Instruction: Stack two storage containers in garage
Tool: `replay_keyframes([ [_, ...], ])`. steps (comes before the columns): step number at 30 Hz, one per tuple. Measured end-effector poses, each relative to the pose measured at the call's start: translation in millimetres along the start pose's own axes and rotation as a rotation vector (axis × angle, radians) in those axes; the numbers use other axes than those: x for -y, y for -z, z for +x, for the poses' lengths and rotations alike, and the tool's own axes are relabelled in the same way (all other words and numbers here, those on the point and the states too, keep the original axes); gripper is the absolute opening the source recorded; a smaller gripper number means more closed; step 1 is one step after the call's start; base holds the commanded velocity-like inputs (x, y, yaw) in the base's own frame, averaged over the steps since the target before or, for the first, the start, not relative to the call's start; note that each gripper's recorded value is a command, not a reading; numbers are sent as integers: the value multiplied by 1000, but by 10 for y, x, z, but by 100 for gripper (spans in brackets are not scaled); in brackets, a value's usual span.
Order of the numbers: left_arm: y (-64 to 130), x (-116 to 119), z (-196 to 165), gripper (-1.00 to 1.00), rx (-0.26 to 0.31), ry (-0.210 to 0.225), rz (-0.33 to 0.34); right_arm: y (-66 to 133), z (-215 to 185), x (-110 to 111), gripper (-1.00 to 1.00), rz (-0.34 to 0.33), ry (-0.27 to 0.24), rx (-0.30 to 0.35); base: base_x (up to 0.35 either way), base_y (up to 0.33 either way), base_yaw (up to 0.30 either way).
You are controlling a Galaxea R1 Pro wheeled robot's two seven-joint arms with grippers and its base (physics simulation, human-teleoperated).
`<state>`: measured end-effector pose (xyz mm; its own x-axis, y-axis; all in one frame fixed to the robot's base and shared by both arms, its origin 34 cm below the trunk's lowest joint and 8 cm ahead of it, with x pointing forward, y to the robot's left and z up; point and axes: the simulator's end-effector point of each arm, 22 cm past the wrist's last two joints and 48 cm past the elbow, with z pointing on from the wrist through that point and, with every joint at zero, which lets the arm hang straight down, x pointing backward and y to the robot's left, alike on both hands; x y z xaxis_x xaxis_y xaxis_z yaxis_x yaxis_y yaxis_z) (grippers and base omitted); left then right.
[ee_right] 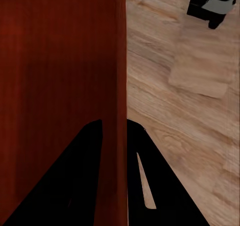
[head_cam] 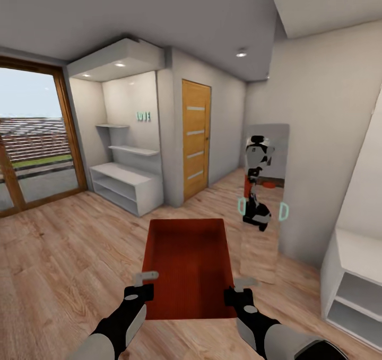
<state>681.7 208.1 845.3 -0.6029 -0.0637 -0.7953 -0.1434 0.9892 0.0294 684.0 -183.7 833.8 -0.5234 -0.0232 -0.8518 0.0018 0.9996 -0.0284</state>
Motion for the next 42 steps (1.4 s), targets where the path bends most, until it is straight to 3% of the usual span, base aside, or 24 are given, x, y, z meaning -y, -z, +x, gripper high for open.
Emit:
replay_keyframes([
  [22,0,1,0,-100,0,0,0,0,0,1,-100,0,0,0,322,0,258],
  [42,-1,-2,0,-100,0,0,0,1,0,-2,-100,1,0,0,322,0,8],
])
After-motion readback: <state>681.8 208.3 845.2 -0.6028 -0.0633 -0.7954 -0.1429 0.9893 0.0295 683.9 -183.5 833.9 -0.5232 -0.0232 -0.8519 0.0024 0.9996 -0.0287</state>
